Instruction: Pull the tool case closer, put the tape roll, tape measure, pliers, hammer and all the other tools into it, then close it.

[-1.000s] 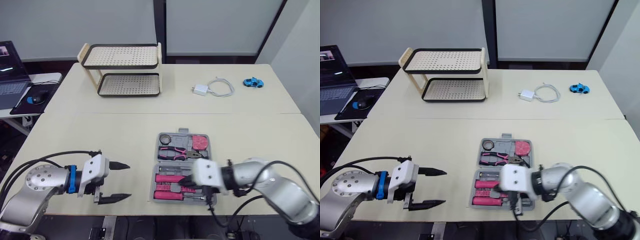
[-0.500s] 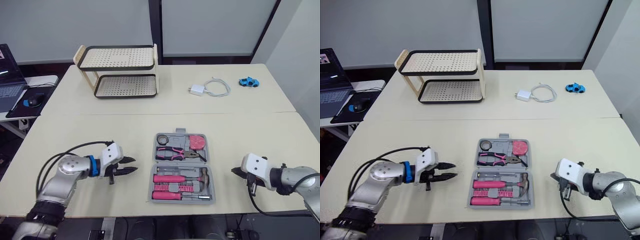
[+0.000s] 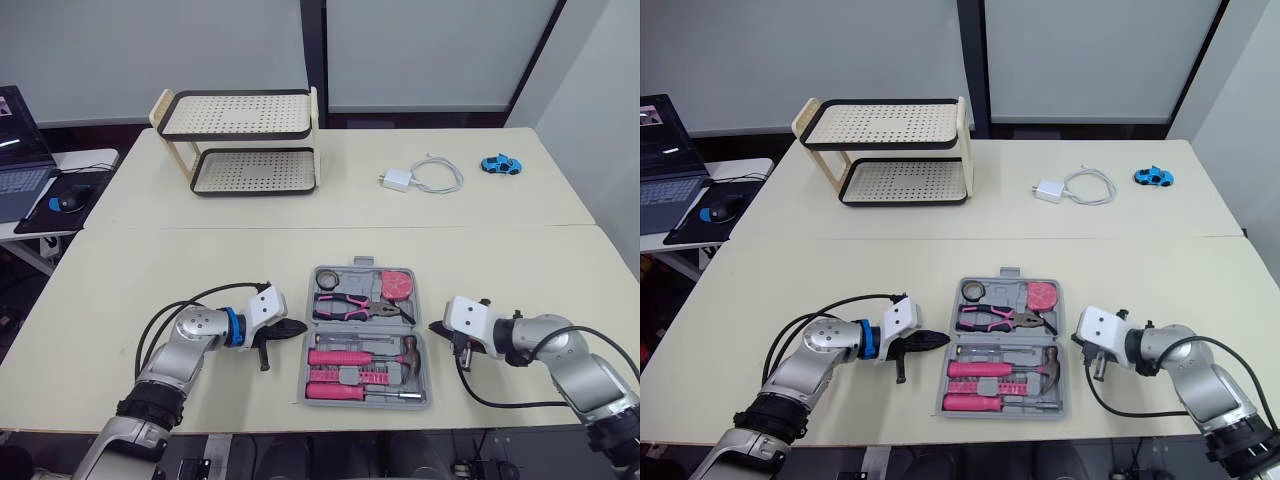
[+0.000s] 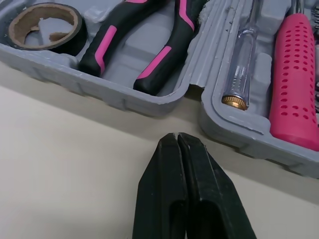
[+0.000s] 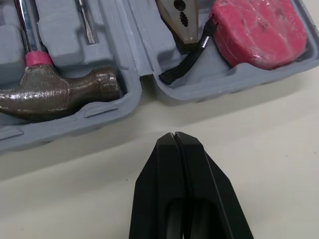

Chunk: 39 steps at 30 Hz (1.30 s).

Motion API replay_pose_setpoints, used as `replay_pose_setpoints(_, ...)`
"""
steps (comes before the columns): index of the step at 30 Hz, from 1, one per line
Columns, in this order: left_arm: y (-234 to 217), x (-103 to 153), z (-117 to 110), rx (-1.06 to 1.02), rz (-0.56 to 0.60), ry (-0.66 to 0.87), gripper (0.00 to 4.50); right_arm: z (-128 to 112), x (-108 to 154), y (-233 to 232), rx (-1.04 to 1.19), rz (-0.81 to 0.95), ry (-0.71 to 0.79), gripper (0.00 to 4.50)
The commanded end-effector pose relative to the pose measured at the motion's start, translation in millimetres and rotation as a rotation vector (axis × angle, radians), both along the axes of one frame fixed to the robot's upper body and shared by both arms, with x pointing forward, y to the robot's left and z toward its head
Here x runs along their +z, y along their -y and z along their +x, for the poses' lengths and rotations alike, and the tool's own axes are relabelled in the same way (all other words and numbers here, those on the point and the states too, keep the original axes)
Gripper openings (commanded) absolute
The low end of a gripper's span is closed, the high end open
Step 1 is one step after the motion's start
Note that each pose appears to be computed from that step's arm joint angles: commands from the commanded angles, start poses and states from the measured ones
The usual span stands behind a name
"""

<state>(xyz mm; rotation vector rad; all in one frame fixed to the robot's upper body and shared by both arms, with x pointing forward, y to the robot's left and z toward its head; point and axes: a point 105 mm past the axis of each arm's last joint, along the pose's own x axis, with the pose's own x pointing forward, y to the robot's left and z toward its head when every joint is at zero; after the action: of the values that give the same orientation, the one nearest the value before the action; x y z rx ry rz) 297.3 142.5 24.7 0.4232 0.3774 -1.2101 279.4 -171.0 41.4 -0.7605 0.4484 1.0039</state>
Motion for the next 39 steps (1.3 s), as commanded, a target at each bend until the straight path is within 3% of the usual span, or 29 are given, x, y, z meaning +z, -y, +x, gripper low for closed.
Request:
replay_pose_setpoints(1, 9.5, 7.1, 0.4, -0.027, -0.012, 0.028, 0.02, 0.8, 1.2, -8.0, 0.034, 0.006, 0.002, 0.0)
replay_pose_setpoints(15, 21.8, 9.7, -2.2, -0.079, -0.01, 0.068, 0.02, 4.1, 3.8, -27.4, 0.086, 0.04, 0.022, 0.0)
replay_pose_setpoints(30, 18.9, 9.6, -28.5, -0.1, -0.005, 0.028, 0.02, -21.9, 3.1, -37.3, 0.116, 0.056, -0.032, 0.0)
replay_pose_setpoints(39, 24.2, 8.9, -33.7, -0.105, -0.014, 0.013, 0.02, -24.6, 1.0, -35.8, 0.1, 0.048, -0.039, 0.0)
